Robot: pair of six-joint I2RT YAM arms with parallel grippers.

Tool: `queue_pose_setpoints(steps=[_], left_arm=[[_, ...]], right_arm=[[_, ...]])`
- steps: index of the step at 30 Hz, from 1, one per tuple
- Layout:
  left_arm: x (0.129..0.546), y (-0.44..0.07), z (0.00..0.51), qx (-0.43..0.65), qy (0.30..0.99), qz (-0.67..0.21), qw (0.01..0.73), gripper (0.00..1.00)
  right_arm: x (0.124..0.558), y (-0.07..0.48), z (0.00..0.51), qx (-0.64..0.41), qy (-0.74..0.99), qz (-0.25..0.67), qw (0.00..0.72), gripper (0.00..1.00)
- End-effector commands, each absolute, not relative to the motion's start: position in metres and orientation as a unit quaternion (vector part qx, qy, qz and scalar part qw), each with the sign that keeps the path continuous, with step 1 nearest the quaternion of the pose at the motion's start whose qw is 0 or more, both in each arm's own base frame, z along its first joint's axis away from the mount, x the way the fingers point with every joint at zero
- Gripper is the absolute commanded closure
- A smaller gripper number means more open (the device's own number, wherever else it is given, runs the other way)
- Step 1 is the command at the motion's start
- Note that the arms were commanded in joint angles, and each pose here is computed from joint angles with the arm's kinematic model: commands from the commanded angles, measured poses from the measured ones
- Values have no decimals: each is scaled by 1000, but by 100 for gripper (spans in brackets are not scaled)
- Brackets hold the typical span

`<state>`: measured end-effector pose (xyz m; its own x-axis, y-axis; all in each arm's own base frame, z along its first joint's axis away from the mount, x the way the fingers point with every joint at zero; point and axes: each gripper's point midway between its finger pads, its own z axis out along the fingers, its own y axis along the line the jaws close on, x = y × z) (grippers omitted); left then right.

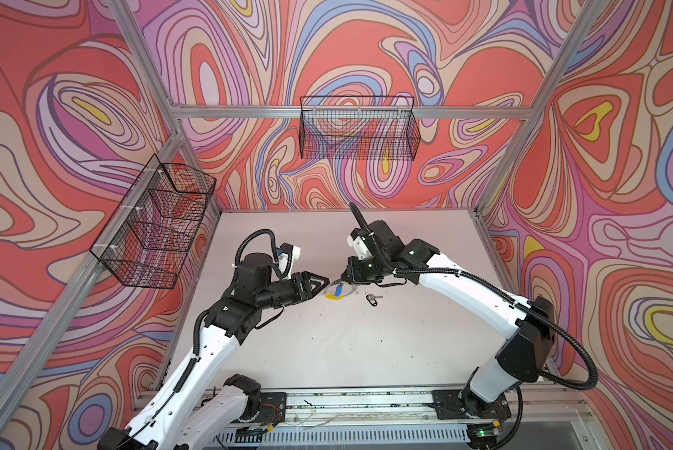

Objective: Put the keys on the keyring

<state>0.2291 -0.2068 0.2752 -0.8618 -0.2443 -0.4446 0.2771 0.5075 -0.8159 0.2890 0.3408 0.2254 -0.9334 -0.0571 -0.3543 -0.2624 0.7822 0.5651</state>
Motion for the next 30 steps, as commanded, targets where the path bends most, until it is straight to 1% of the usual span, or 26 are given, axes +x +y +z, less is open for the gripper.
queue_pose_setpoints(steps=[1, 4, 8, 12, 15, 19, 24, 26, 29, 30], left_arm=[[207, -218, 282, 78, 828, -490, 260, 51], [209, -230, 264, 93, 838, -470, 261, 50], [221, -245, 237, 115, 838, -453, 283, 49], [233, -246, 214, 135, 843, -422, 305, 48], [236, -247, 211, 145, 837, -419, 320, 45], [242, -246, 210, 143, 839, -408, 330, 45], [251, -243, 220, 147, 832, -394, 362, 43], [253, -242, 218, 150, 837, -383, 360, 44], [256, -245, 218, 152, 838, -385, 355, 49], [256, -246, 219, 150, 837, -388, 355, 52]], right_arm=[[291, 337, 221, -52, 937, 318, 139, 100], [291, 341, 228, -43, 932, 336, 131, 100], [286, 345, 240, -42, 926, 357, 116, 100], [278, 342, 250, -47, 927, 358, 103, 100], [272, 341, 253, -49, 926, 363, 92, 100], [268, 341, 255, -49, 923, 371, 88, 100], [266, 342, 258, -52, 920, 379, 88, 100], [265, 342, 261, -54, 918, 383, 90, 100], [264, 341, 261, -57, 918, 383, 90, 100], [263, 342, 260, -58, 917, 384, 89, 100]])
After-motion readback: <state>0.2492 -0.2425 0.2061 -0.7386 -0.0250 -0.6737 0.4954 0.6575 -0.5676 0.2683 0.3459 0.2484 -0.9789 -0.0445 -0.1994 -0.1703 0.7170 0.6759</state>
